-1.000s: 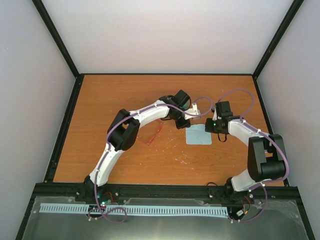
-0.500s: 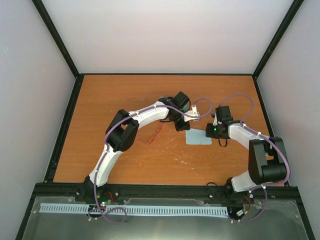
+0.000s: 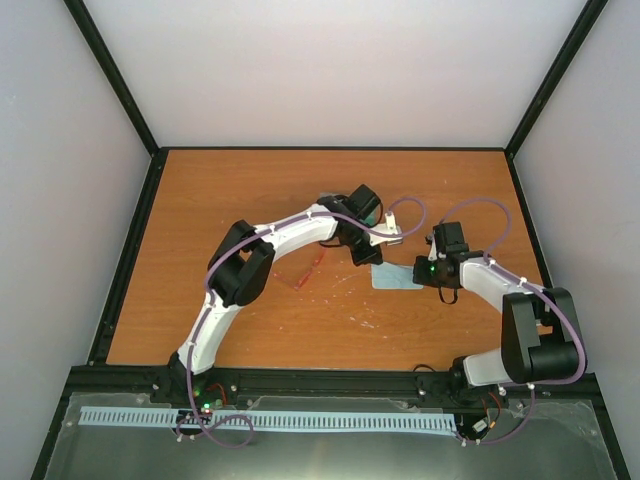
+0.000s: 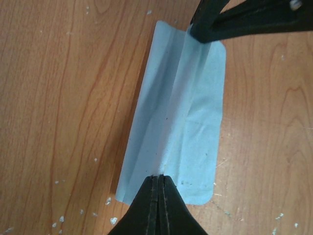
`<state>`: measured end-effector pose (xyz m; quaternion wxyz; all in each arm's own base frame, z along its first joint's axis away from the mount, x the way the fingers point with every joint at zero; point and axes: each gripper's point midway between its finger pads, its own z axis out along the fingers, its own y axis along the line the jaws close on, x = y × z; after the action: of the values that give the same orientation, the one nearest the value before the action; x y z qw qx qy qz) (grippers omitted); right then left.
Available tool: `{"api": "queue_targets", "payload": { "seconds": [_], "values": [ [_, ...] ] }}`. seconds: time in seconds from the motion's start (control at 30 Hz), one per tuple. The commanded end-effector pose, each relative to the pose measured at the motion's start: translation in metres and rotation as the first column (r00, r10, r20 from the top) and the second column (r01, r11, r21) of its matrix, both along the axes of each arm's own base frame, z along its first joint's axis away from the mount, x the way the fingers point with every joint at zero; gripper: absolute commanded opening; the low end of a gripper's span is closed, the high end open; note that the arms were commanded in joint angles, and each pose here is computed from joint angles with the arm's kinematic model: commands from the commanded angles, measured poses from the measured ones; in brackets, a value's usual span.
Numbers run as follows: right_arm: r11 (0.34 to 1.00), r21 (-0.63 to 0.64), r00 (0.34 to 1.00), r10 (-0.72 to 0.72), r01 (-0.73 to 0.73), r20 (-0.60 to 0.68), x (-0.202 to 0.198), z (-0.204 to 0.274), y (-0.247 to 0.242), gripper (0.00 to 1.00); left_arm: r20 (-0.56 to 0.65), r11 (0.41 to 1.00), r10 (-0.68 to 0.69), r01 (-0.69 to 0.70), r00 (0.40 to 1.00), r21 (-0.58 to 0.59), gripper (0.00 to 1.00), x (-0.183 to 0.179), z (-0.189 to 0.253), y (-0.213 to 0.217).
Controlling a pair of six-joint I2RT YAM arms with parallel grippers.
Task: Organize the sunglasses
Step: Fold the glasses cleaning cloth at the center of the board.
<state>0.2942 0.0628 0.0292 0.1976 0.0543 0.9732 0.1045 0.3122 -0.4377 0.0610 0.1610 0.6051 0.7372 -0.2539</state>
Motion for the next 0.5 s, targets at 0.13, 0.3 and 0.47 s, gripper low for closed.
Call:
{"api": "queue_targets", "payload": {
  "seconds": [0.13, 0.3, 0.47],
  "values": [
    [1.000, 0.002, 1.000, -0.024, 0.024, -0.020, -0.007, -0.007, -0.003, 0.03, -0.011, 1.000, -0.010, 0.009, 1.000, -0.027, 0.01, -0.013, 0.022, -0.004],
    [1.000, 0.006, 0.999, -0.020, 0.020, -0.039, -0.008, -0.011, -0.002, 0.03, -0.021, 1.000, -0.013, 0.013, 1.000, -0.022, 0.04, -0.017, 0.019, -0.002],
    [1.000, 0.008, 0.998, -0.017, 0.018, -0.064, -0.012, -0.016, -0.002, 0.03, -0.023, 1.000, -0.014, 0.013, 1.000, -0.022, 0.08, -0.020, 0.019, 0.001]
  ]
}}
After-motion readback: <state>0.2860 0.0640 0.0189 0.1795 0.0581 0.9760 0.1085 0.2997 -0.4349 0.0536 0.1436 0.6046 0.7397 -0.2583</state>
